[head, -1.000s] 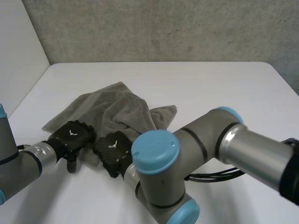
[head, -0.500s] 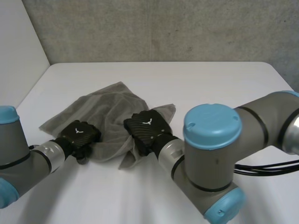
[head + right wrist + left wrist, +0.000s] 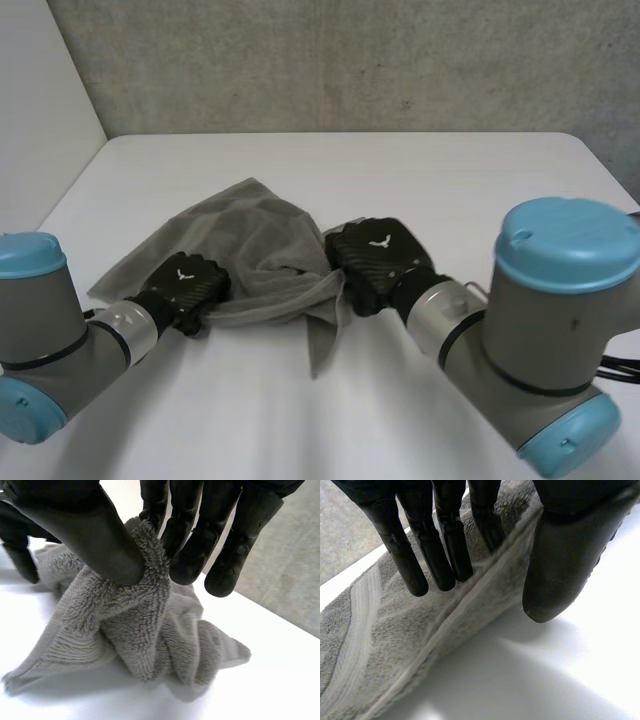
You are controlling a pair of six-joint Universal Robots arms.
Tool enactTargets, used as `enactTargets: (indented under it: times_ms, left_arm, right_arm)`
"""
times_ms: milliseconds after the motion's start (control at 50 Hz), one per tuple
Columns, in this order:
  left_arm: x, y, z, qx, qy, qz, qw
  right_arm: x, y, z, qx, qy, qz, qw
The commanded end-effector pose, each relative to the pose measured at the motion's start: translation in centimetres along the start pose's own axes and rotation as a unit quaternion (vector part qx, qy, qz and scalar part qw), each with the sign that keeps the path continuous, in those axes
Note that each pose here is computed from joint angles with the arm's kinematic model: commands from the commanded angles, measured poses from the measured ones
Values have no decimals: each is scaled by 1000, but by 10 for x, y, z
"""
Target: Fold the towel.
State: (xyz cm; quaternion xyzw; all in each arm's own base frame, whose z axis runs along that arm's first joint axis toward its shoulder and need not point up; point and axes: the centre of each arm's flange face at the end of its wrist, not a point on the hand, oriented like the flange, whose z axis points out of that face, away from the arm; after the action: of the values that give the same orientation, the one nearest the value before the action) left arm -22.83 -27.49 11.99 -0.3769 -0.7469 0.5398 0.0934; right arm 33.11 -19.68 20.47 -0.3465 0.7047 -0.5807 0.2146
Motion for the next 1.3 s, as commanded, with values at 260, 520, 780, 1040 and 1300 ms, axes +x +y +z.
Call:
enactTargets:
  times_ms: [260,520,780,1040,1300]
  left_arm:
    - [0,-2,-4,0,-3,0,1000]
    - [6,-15,-12,18,0,-3,1000]
    - [-2,-34,-20,45,-10,-57,997]
    - [-23,-67,-30,85,-33,-96,991]
    - [-41,-65,-31,75,-53,-136,986]
  right_arm:
    - [44,-2,-9,-2,37,10,999]
    - [61,30,11,-53,43,-11,998]
    - [63,24,-15,-62,106,49,991]
    - [30,58,-42,-107,68,109,986]
    - [-12,64,-38,-99,-7,194,976]
